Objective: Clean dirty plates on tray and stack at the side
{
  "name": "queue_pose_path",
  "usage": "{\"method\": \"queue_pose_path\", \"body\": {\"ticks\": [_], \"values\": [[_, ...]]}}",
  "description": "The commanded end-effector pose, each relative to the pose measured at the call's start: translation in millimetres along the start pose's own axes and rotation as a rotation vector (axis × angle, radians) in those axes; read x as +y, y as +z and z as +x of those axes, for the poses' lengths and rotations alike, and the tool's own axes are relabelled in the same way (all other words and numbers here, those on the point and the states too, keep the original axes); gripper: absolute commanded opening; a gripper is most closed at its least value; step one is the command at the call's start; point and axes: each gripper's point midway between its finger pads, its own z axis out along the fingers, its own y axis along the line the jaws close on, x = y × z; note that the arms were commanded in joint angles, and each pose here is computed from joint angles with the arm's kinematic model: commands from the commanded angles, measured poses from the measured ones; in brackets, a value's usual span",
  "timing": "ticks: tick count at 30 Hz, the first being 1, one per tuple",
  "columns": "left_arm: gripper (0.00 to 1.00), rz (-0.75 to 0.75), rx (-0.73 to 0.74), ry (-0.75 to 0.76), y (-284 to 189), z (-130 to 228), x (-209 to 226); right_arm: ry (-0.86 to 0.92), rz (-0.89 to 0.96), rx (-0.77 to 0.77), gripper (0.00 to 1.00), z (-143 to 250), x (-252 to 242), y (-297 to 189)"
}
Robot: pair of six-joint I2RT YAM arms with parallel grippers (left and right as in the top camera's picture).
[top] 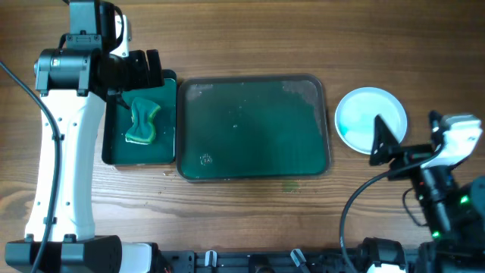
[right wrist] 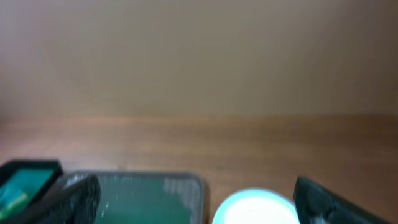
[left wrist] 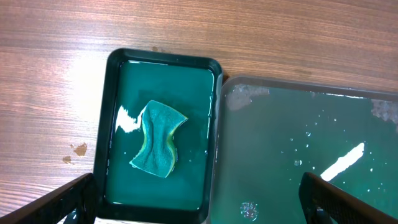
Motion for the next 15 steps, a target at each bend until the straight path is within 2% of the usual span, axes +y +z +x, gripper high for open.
{"method": "queue_pose_path", "body": {"ticks": [1, 10, 15], "values": [[1.0, 0.008, 0.007, -0.011, 2.1, 1.0, -1.1, -0.012, -0.041, -0.042, 1.0, 36.2, 6.2, 7.9], [1.0, 0.008, 0.007, -0.011, 2.1, 1.0, -1.1, -0.028, -0.074, -0.177, 1.0, 111.5, 7.5, 29.9], [1.0, 0.008, 0.007, -0.011, 2.1, 1.0, -1.1, 0.083, -0.013, -0.181, 1.0, 141.9, -2.0, 36.2]]}}
